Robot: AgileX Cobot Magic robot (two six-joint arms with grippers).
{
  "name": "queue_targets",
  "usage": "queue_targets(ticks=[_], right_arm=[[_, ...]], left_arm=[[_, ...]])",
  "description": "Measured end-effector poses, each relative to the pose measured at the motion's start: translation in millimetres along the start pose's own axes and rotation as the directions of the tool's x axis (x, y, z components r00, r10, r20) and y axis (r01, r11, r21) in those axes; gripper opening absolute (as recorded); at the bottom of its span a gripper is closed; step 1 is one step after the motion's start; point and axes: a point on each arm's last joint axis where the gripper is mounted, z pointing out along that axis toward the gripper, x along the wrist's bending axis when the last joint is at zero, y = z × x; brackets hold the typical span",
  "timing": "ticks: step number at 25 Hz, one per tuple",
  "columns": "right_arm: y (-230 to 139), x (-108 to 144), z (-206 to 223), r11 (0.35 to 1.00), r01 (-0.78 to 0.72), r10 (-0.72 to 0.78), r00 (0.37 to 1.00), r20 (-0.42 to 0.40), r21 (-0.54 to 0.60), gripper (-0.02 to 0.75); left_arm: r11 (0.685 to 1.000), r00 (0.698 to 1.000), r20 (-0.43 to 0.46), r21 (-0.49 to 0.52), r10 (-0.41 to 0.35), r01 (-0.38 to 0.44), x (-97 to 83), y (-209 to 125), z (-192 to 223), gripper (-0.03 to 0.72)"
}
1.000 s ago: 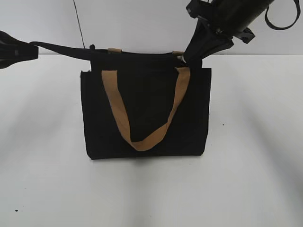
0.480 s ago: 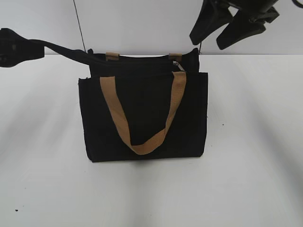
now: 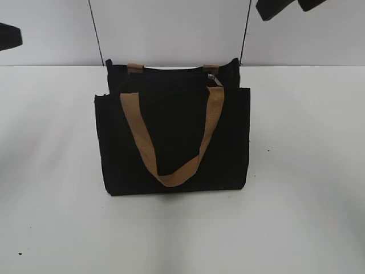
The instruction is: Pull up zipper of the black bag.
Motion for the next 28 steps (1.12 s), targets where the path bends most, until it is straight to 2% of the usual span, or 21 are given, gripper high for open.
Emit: queue_targets(ticks=[5, 8, 10, 17, 20, 23, 28], right_arm=[[-13.6, 13.8, -21.1, 0.999, 0.037, -0.036, 0.999, 0.03, -0.026, 0.515], [-27.5, 15.1, -20.4, 0.999, 0.034, -0.034, 0.999, 0.033, 0.001, 0.51], [-38.0, 15.1, -16.8, 0.999, 0.028, -0.029, 0.999, 0.032, 0.03, 0.507], [-70.7, 14.8, -3.7, 0.992, 0.012, -0.016, 1.0, 0.027, 0.122, 0.505], [-80.5, 16.0, -7.0, 0.992, 0.012, -0.015, 1.0, 0.027, 0.125, 0.505], [-88.1, 17.5, -13.0, 0.993, 0.013, -0.016, 0.999, 0.028, 0.116, 0.505], [-93.3, 20.1, -26.7, 0.997, 0.018, -0.02, 0.999, 0.031, 0.076, 0.505]], left_arm=[[1.0, 0.978, -0.207, 0.002, -0.02, 0.021, 15.6, -21.8, -9.5, 0.499], [0.999, 0.966, -0.26, 0.029, -0.021, 0.029, 19.0, -34.8, -8.9, 0.499], [0.999, 0.964, -0.267, 0.036, -0.007, 0.017, 14.7, -37.5, -6.8, 0.496], [0.996, 0.98, -0.181, 0.049, 0.087, -0.079, -28.1, -40.4, 6.2, 0.49], [0.993, 0.981, -0.159, 0.05, 0.111, -0.104, -38.4, -41.5, 8.0, 0.49], [0.99, 0.975, -0.172, 0.062, 0.139, -0.13, -38.0, -43.2, 10.8, 0.49], [0.965, 0.943, -0.224, 0.151, 0.245, -0.215, -28.4, -54.8, 26.7, 0.49]])
